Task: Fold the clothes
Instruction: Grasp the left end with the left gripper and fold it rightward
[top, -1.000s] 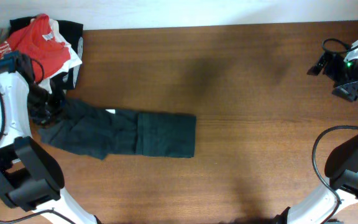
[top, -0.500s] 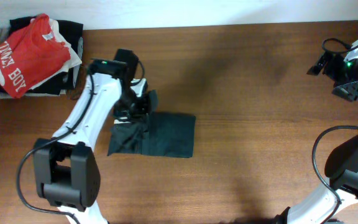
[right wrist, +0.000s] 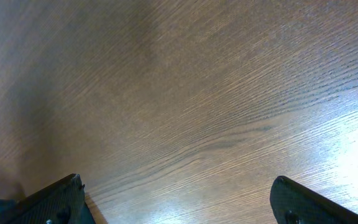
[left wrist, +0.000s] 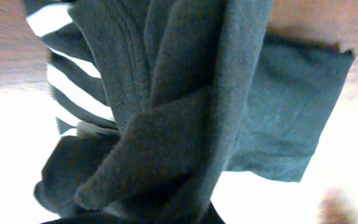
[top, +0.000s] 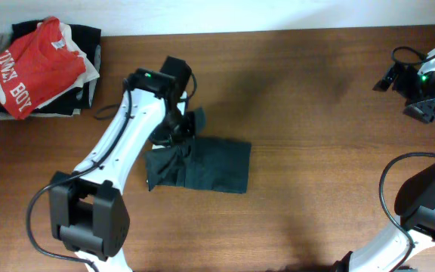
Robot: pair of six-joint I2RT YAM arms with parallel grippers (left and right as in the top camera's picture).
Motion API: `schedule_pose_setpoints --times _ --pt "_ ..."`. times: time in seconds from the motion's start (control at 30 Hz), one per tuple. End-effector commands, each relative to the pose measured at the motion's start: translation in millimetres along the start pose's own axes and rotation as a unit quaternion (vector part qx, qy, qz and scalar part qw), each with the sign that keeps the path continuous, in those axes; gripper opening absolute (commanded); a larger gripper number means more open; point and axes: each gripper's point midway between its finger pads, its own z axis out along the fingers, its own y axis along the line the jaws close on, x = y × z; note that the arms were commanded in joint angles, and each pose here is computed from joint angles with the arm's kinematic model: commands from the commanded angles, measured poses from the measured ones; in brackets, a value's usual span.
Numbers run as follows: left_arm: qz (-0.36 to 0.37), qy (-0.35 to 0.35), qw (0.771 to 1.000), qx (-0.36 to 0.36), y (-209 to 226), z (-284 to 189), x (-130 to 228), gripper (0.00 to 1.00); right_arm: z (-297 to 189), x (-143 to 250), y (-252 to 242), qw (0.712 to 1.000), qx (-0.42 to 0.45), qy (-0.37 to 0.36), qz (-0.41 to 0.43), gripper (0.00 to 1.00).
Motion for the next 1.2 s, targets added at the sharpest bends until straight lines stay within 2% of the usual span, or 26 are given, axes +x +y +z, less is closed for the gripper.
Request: schedule_pose_setpoints --times 0.0,0.2,0.43,0.5,0.7,0.73,0.77,0.97,1.07,1.17 --pt "0.003 -0.053 0.999 0.008 -3.4 -38.5 -6.6 0.0 -6.9 -3.3 0.3 1.0 0.001 -0.011 -0.007 0.99" --pt "0.012 -0.035 0.999 -0.001 -2.1 -41.2 6.0 0.0 -6.9 -3.4 0.3 1.0 0.001 -0.011 -0.007 0.99" --pt "0.051 -0.062 0.997 -0.004 -28.4 -42.4 4.3 0.01 -6.9 -3.4 0.3 1.0 0.001 -0.011 -0.007 0.99" --pt "0.073 -0.06 0.996 -0.001 -45.8 -32.5 6.3 0.05 -6.9 -3.3 0.3 1.0 0.001 -0.011 -0.007 0.99" --pt "0.108 -0.01 0.994 -0.02 -79.3 22.8 15.9 0.05 -6.9 -3.4 0.3 1.0 0.001 -0.011 -0.007 0.99" --pt "0.116 -0.003 0.993 -0.024 -84.7 30.1 19.4 0.21 -6.9 -3.4 0.3 1.0 0.001 -0.011 -0.007 0.99" --pt "0.121 0.0 0.992 -0.025 -87.2 32.7 21.5 0.42 -6.9 -3.3 0.2 1.0 0.001 -0.011 -0.007 0.99" --pt "0.129 0.0 0.991 -0.025 -93.1 32.7 23.4 0.48 -6.9 -3.3 0.3 1.0 0.001 -0.011 -0.007 0.99" --pt "0.146 -0.036 0.988 -0.027 -99.0 1.0 7.8 0.5 -6.9 -3.4 0.3 1.0 0.001 -0.011 -0.007 0.99" --pt "0.131 -0.076 0.986 -0.067 -80.5 -28.5 -12.7 0.68 -6.9 -3.3 0.2 1.0 0.001 -0.011 -0.007 0.99"
